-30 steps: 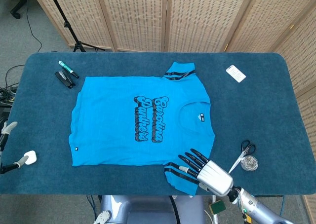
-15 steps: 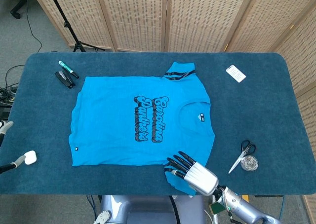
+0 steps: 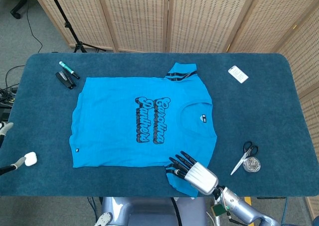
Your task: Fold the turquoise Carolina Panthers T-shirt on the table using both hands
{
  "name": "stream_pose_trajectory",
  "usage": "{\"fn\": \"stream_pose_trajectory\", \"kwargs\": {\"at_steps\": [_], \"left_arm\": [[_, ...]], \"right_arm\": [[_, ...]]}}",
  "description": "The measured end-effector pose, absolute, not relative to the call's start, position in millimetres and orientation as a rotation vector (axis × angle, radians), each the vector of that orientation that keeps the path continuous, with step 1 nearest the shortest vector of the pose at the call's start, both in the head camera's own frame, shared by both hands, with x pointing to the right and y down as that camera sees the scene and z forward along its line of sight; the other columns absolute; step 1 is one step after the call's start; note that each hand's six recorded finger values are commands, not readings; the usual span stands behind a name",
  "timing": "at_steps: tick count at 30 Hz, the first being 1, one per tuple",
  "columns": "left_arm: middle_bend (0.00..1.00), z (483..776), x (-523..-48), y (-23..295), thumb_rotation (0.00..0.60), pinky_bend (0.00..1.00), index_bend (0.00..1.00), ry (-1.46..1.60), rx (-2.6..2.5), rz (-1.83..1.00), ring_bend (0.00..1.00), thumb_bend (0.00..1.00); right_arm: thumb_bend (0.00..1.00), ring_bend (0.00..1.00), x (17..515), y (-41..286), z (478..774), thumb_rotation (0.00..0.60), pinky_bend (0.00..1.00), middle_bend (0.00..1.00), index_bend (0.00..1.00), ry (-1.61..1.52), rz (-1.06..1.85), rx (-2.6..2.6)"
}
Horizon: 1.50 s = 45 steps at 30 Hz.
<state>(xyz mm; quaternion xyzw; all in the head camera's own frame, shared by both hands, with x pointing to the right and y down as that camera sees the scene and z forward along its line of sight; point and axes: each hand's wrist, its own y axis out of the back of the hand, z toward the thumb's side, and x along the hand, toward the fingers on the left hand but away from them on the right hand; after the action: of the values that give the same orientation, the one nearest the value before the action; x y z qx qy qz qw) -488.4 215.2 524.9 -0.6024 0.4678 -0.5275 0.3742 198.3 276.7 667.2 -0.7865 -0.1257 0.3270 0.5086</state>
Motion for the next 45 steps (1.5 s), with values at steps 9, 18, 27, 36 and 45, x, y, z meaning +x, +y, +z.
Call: {"fn": "stream_pose_trajectory", "kwargs": {"at_steps": [9, 18, 27, 36, 45], "left_arm": [[0.00, 527.2, -487.4, 215.6, 0.600, 0.00, 0.00, 1.188, -1.543, -1.359, 0.00, 0.00], [0.00, 529.6, -485.7, 216.5, 0.600, 0.00, 0.00, 1.177, -1.543, -1.366, 0.00, 0.00], [0.00, 529.8, -484.8, 217.2, 0.600, 0.00, 0.00, 1.173, -1.542, -1.367, 0.00, 0.00], [0.00, 530.1, -485.3, 216.8, 0.600, 0.00, 0.00, 1.174, -1.542, -1.370, 0.00, 0.00], [0.00, 530.2, -484.9, 216.9, 0.600, 0.00, 0.00, 1.172, -1.543, -1.369, 0.00, 0.00]], "right_arm": [[0.00, 0.00, 199.0, 278.9, 676.6, 0.600, 0.01, 0.00, 0.32, -0.290, 0.798, -1.870], [0.03, 0.00, 202.0, 269.4, 682.2, 0.600, 0.01, 0.02, 0.37, -0.339, 0.830, -1.873], [0.31, 0.00, 205.4, 263.9, 684.5, 0.600, 0.01, 0.04, 0.41, -0.381, 0.844, -1.884], [0.46, 0.00, 204.5, 261.9, 683.2, 0.600, 0.01, 0.04, 0.48, -0.386, 0.841, -1.880], [0.49, 0.00, 203.3, 261.6, 683.0, 0.600, 0.01, 0.05, 0.57, -0.393, 0.838, -1.888]]}}
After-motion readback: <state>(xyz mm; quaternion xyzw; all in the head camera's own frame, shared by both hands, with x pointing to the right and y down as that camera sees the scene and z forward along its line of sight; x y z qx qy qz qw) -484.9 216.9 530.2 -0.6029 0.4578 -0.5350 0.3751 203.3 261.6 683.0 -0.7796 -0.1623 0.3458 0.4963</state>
